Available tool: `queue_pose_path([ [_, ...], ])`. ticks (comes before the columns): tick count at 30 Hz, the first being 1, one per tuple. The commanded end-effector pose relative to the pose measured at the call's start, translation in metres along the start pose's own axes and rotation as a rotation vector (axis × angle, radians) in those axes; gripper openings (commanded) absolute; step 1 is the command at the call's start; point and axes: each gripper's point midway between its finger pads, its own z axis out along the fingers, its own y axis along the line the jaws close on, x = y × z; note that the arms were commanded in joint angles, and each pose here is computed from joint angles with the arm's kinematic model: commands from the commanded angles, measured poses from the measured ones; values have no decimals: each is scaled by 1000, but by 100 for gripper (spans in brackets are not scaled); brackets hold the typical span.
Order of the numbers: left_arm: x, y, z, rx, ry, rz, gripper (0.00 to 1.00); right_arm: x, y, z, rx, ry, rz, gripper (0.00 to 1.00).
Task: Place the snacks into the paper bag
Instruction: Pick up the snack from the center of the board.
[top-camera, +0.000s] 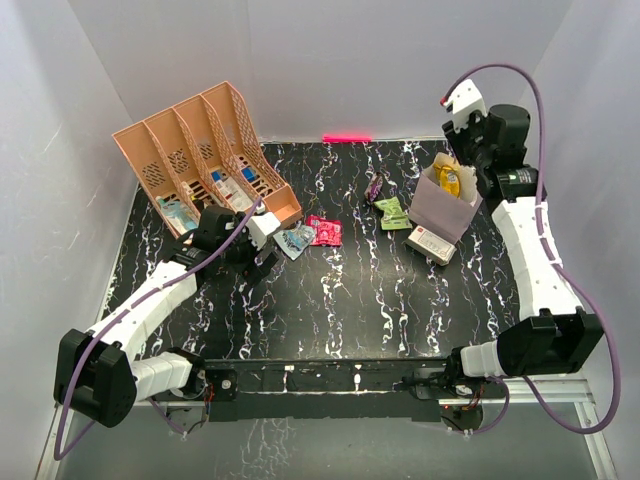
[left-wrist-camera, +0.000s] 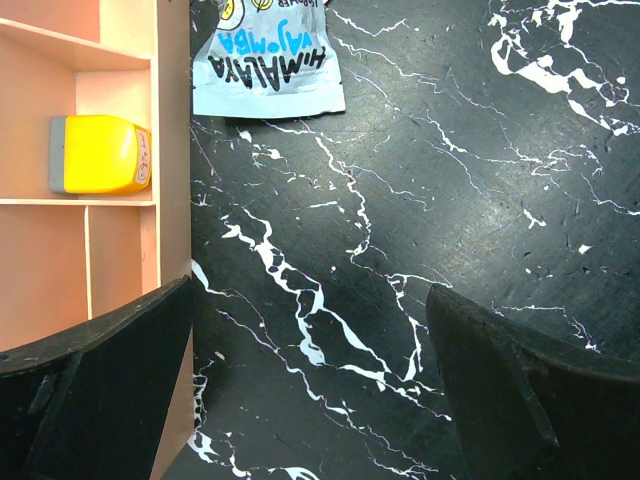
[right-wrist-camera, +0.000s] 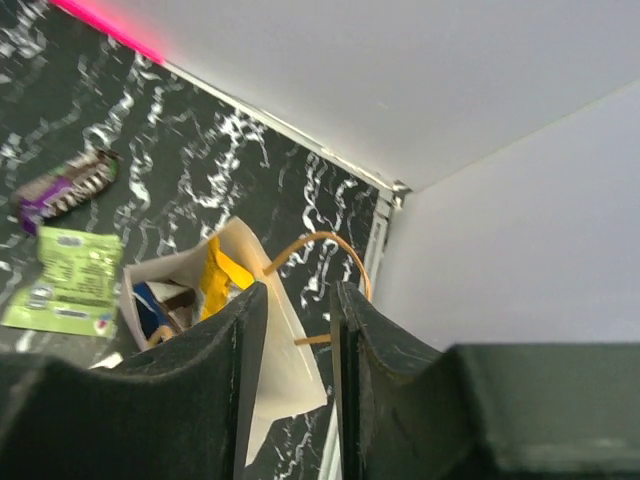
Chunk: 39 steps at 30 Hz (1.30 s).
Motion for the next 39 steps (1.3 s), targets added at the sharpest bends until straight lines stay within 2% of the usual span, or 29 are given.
queue_pose_path([
  [1,-10,1,-4,3,-35,-1,98,-43,11,-20,-114,-98,92,36],
  [13,-11,7,-3,-26,-29,-13,99,-77,98,-47,-423,-213,106,54],
  [18,-13,2,2,20,-18,-21,98,-69,147,-60,-625,-230,122,63],
  [22,-14,0,13,52,9,-11,98,-55,173,-65,-728,-218,132,65],
  [32,-18,7,55,49,76,106,97,-28,194,-80,-782,-200,140,69],
  [39,-42,20,85,50,68,88,95,-16,196,-85,-767,-182,145,69],
])
